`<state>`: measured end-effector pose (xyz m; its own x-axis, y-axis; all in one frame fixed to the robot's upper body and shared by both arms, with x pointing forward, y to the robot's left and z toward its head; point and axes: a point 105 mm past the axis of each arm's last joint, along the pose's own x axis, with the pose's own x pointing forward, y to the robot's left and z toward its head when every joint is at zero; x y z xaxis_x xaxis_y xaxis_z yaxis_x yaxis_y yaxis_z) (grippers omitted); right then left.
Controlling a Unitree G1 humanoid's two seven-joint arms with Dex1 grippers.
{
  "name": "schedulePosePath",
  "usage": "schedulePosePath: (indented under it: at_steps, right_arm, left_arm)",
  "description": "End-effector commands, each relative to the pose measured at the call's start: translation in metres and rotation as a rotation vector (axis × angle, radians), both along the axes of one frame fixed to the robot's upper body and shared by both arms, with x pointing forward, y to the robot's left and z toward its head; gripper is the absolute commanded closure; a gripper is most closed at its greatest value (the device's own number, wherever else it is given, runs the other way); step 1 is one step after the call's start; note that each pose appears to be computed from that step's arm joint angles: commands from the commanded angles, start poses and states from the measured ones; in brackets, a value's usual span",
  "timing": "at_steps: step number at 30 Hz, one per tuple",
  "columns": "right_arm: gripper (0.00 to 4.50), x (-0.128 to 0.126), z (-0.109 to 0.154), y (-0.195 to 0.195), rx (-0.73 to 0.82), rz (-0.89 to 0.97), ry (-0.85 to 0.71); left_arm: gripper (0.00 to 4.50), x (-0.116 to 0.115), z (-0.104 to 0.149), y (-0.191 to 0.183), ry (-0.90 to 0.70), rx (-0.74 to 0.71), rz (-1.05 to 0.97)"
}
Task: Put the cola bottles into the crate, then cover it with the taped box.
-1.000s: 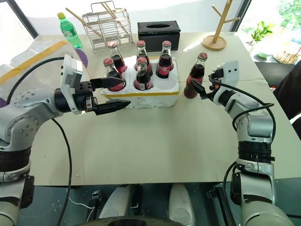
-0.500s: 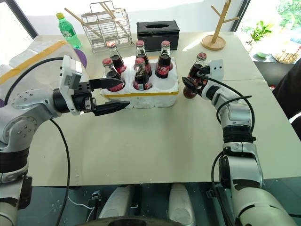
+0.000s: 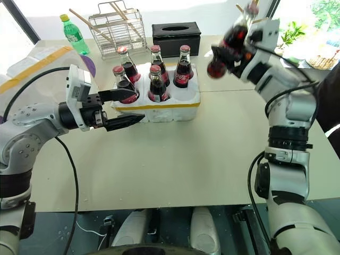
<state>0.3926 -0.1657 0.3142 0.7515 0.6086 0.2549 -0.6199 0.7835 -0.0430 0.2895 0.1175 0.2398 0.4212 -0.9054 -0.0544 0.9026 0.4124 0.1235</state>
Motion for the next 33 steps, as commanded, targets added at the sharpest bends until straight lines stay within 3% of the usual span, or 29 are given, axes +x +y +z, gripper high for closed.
schedulePosePath:
  at_steps: [1, 8, 15, 18, 22, 30, 33]
  right_arm:
    - [1.68, -0.014, -0.001, 0.031, -0.071, 0.122, -0.028]
    - [1.68, -0.007, -0.057, 0.055, -0.203, 0.141, 0.095]
    - [1.68, 0.01, -0.095, 0.065, -0.296, 0.129, 0.187]
    - [0.25, 0.019, -0.107, 0.065, -0.315, 0.119, 0.239]
    - [0.1, 0.019, -0.107, 0.062, -0.343, 0.119, 0.236]
    - [0.1, -0.025, -0.057, 0.006, -0.374, 0.18, 0.163]
    - [0.1, -0.041, -0.042, -0.026, -0.434, 0.149, 0.17]
  left_arm:
    - [0.0, -0.004, 0.011, 0.0, -0.06, -0.008, -0.003]
    - [0.0, -0.002, 0.013, 0.0, -0.069, -0.01, 0.003]
    - [0.0, -0.002, 0.013, 0.002, -0.069, -0.007, 0.009]
    - [0.0, -0.001, 0.012, 0.005, -0.065, -0.001, 0.02]
    - [0.0, -0.002, 0.012, 0.01, -0.061, 0.005, 0.035]
    - [0.0, -0.028, 0.017, 0.049, -0.035, 0.102, 0.113]
    - [0.0, -0.042, 0.027, 0.085, -0.019, 0.157, 0.21]
